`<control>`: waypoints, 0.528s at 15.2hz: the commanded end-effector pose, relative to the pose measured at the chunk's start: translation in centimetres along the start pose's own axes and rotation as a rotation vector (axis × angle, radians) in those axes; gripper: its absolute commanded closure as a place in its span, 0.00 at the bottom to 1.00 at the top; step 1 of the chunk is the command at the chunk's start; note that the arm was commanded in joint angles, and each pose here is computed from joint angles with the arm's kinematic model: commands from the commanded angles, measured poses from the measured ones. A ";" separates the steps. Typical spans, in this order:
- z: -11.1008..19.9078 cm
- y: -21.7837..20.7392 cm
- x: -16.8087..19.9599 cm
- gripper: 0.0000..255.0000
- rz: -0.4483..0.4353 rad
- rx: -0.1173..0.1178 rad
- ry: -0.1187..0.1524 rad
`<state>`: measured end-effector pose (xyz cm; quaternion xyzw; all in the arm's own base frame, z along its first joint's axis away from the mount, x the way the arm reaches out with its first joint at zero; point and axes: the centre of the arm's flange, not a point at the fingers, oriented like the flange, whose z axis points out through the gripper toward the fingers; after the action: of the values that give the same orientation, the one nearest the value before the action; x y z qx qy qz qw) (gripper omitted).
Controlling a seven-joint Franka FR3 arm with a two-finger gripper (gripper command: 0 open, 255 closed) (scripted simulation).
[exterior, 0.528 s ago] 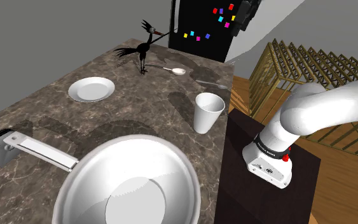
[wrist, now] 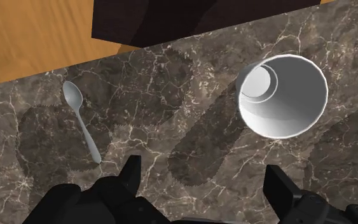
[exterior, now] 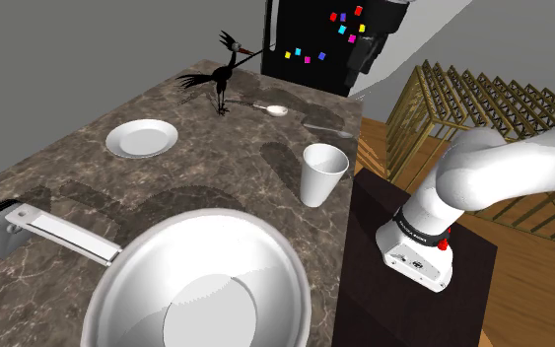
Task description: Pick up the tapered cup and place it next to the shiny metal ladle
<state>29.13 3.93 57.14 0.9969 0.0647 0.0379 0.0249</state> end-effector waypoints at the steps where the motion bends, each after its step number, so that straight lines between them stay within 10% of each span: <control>1: 1.6 -2.3 -0.2 0.00 -0.001 -0.011 -0.003; 8: 7.3 -10.1 -1.3 0.00 -0.010 -0.049 -0.013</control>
<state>27.21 12.64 50.25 0.9960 0.0688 0.0330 0.0470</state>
